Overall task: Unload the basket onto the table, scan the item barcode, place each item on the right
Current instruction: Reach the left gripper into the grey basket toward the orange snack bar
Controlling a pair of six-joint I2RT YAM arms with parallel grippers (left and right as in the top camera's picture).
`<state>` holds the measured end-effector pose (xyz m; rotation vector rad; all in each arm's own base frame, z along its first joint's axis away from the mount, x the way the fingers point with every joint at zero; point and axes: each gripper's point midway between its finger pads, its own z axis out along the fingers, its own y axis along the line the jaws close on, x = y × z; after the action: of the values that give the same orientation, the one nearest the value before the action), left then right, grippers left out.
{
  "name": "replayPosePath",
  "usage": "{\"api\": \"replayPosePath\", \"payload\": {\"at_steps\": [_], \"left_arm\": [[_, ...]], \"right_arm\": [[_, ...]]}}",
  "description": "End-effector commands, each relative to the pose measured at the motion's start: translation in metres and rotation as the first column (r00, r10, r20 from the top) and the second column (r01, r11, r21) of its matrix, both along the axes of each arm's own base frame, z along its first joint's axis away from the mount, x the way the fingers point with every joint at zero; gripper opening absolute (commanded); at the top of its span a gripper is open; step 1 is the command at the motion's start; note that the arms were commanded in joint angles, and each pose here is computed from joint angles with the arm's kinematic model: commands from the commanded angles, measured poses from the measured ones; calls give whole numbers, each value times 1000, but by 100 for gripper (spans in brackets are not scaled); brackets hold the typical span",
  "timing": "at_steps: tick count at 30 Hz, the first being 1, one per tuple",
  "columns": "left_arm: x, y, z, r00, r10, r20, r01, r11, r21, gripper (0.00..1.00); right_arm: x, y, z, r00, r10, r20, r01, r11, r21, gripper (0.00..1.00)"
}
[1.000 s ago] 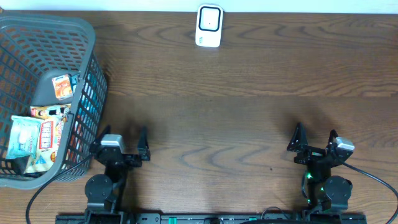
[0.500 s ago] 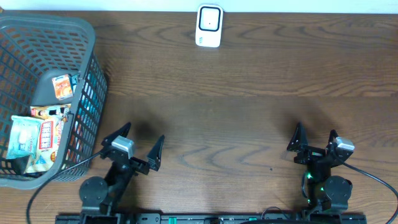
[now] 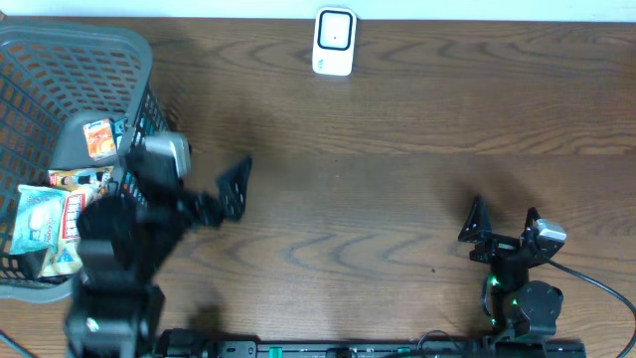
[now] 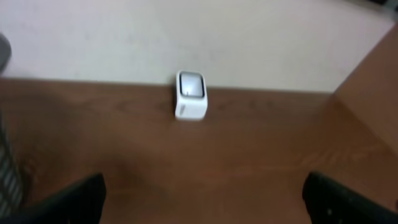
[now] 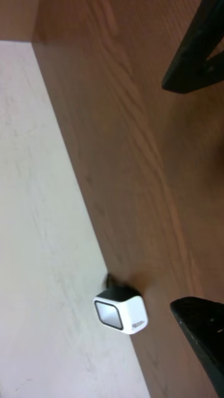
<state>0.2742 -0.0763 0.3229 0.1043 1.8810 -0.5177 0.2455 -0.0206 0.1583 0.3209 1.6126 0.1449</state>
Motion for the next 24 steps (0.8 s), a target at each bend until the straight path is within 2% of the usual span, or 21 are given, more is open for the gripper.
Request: {"api": "replayPosePath", "payload": {"at_steps": [1,3,7,11,13,15,17,20,24], "left_arm": [[14,4,50,999,32,-12,-32,999,-11,98],[20,4,54,998,32,-56,-33,999,-8,98],[26,3,32,987,32,-160,-32,999,1,98],[33,2,31,987,29,-156,-29,1000,-1,98],[39,21,37,978,143,-151,-146,989,-9,98],[41,66,40,890,410,-200,-427,903,-52,98],[34,103,43,776,589,-225,-616,785,-67,98],[24,144,57,655,722,-223,-749,660,-60,98],[18,188,60,527,808,-263,-844,533,-56,98]], "right_arm": [[0,1,-1,1000,5,1,-5,1000,3,99],[0,1,-1,1000,5,1,-5,1000,3,99],[0,1,-1,1000,4,1,-4,1000,3,99],[0,1,-1,1000,5,1,-5,1000,3,99],[0,1,-1,1000,5,1,-5,1000,3,99],[0,1,-1,1000,5,1,-5,1000,3,99],[0,1,-1,1000,5,1,-5,1000,3,99],[0,1,-1,1000,5,1,-5,1000,3,99],[0,1,-1,1000,5,1,-5,1000,3,99]]}}
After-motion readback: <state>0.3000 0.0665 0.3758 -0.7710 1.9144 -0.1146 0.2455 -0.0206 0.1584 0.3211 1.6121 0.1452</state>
